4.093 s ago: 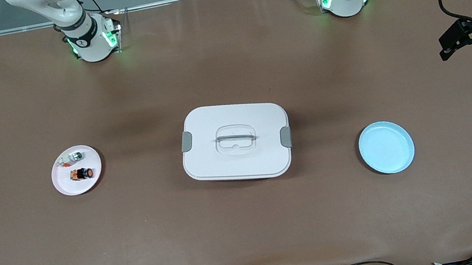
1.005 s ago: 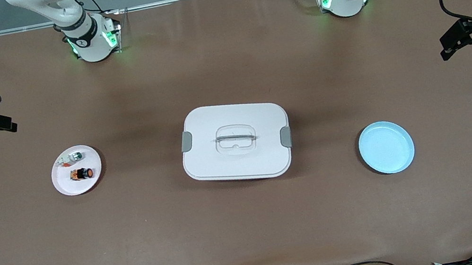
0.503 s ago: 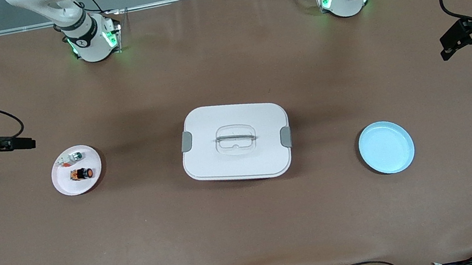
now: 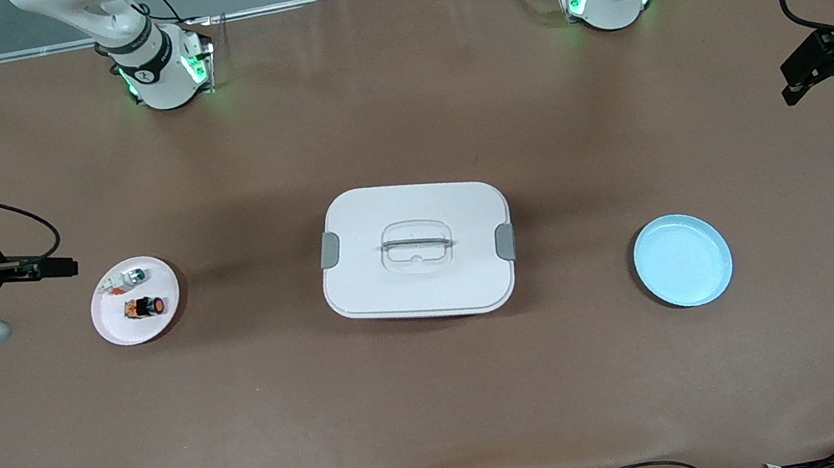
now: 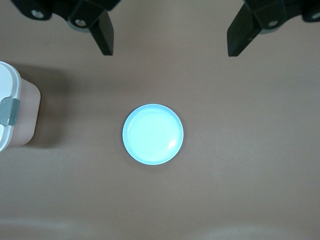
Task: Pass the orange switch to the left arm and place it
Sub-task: 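Move the right gripper over the white plate toward the orange switch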
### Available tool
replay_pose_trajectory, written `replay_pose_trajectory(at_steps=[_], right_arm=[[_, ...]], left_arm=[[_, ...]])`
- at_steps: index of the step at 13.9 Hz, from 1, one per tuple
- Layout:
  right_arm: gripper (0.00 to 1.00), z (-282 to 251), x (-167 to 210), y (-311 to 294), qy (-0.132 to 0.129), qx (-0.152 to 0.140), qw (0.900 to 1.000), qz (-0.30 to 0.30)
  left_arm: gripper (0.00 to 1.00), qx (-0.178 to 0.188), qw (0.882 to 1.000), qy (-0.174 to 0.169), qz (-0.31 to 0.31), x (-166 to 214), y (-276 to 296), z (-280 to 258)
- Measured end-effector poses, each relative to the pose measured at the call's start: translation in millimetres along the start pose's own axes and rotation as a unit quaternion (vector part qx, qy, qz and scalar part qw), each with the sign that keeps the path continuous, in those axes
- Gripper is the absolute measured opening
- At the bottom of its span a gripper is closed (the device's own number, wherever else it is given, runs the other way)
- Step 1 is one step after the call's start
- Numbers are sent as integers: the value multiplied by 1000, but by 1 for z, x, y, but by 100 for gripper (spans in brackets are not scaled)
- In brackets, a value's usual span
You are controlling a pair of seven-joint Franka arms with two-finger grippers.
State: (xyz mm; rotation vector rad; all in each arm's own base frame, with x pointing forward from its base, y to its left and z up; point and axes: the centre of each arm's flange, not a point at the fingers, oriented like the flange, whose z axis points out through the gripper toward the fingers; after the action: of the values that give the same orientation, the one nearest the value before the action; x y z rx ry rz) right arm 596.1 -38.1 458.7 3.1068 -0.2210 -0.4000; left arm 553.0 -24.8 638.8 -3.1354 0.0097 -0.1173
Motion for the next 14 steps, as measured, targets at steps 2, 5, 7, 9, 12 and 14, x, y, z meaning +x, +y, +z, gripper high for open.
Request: replay_pose_trajectory(at_steps=[2, 5, 7, 9, 12, 14], right_arm=[[100, 24, 8, 1, 16, 1, 1000, 2], [100, 59, 15, 6, 37, 14, 999, 11], [100, 83, 17, 8, 54, 18, 998, 14], [100, 108, 17, 8, 71, 20, 997, 17], [100, 139, 15, 8, 96, 21, 995, 19], [100, 151, 17, 9, 100, 19, 995, 16]], left_arm=[[100, 0, 1000, 0, 0, 0, 0, 0], [100, 0, 1000, 0, 0, 0, 0, 0], [100, 0, 1000, 0, 0, 0, 0, 0], [100, 0, 1000, 0, 0, 0, 0, 0], [100, 0, 1000, 0, 0, 0, 0, 0], [100, 0, 1000, 0, 0, 0, 0, 0]])
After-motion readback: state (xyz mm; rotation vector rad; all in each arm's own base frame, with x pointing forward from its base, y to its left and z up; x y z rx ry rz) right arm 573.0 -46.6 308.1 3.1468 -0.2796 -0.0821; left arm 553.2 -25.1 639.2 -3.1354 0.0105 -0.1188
